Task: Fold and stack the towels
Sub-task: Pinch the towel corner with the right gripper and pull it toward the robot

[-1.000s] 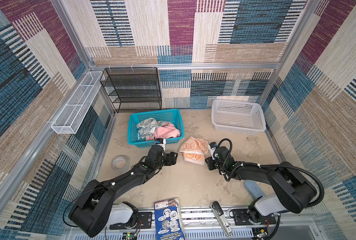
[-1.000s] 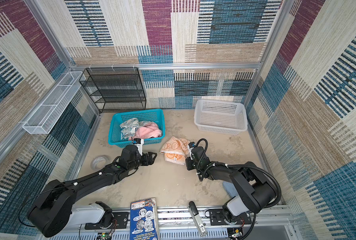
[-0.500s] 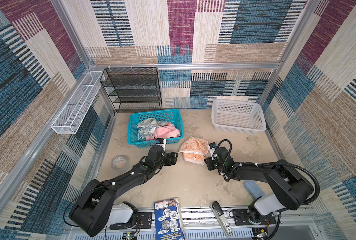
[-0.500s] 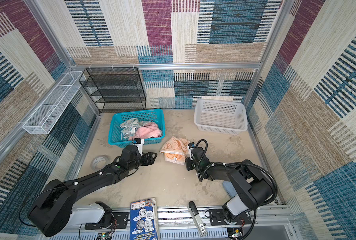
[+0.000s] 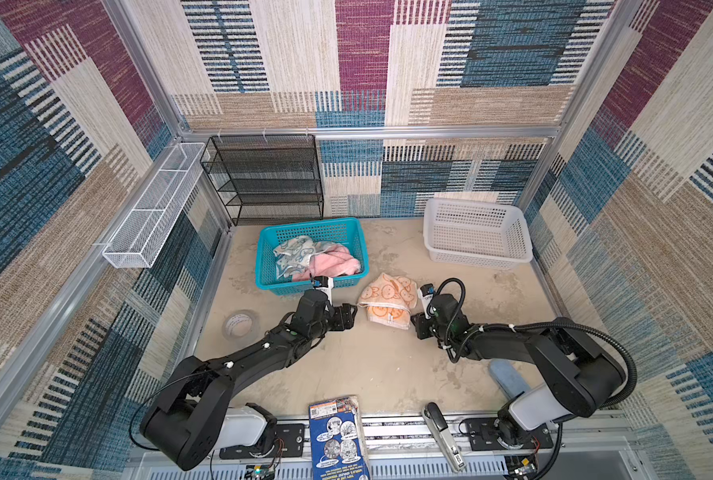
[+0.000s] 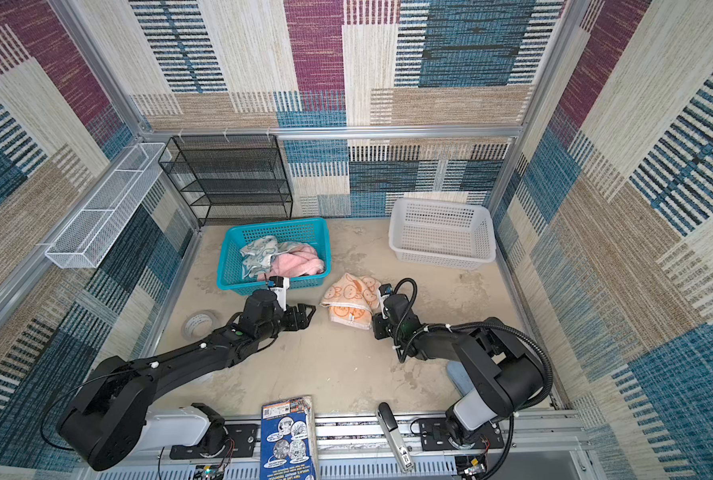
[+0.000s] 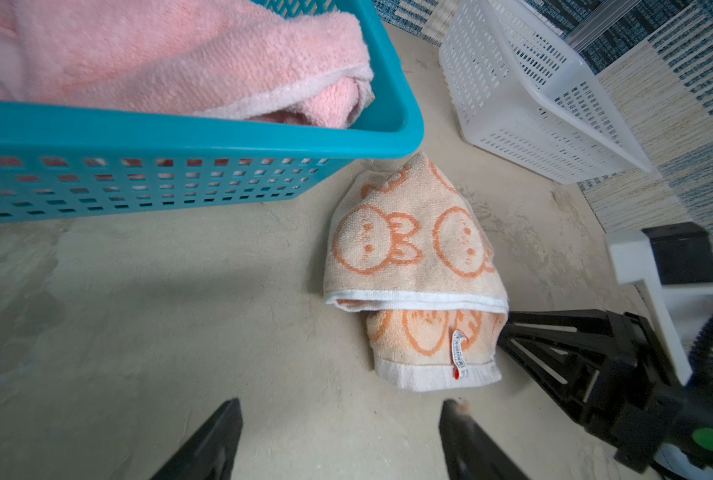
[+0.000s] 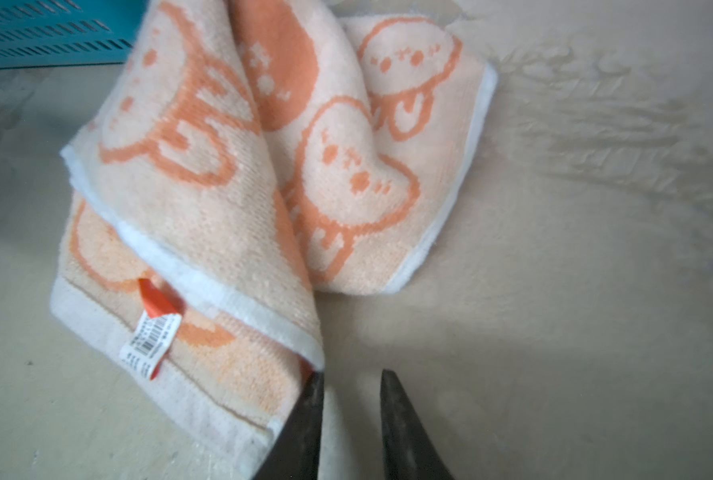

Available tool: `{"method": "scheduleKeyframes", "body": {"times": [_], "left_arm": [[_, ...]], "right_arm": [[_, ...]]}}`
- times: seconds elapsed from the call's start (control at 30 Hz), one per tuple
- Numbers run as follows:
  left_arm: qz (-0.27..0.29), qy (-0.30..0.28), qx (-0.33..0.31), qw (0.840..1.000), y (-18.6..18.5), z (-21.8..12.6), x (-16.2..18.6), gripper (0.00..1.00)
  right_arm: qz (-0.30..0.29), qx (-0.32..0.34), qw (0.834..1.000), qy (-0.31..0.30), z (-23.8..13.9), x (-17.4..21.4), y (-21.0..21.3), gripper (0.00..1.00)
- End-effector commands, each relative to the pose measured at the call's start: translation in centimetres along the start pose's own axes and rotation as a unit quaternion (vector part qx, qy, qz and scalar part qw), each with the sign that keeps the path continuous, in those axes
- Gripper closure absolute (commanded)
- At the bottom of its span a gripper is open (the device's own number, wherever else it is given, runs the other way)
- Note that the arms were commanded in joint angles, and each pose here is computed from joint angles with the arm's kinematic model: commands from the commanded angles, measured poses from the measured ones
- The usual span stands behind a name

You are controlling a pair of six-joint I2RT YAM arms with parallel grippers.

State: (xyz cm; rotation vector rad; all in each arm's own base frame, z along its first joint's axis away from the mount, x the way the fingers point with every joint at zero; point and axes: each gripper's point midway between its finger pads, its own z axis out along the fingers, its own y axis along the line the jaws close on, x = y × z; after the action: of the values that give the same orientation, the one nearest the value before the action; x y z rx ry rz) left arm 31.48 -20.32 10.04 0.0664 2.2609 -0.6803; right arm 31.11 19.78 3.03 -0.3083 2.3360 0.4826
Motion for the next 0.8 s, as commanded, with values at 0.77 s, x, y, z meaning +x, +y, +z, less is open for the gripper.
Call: {"method": "scheduleKeyframes", "body": {"times": [0.77], "left_arm": [[0.024, 0.009, 0.037, 0.999, -1.5, 0.5, 0.0, 0.21]], "right_arm": [[-0.018, -0.156, 0.986, -0.053, 0.6, -3.7, 5.9, 0.73]]}}
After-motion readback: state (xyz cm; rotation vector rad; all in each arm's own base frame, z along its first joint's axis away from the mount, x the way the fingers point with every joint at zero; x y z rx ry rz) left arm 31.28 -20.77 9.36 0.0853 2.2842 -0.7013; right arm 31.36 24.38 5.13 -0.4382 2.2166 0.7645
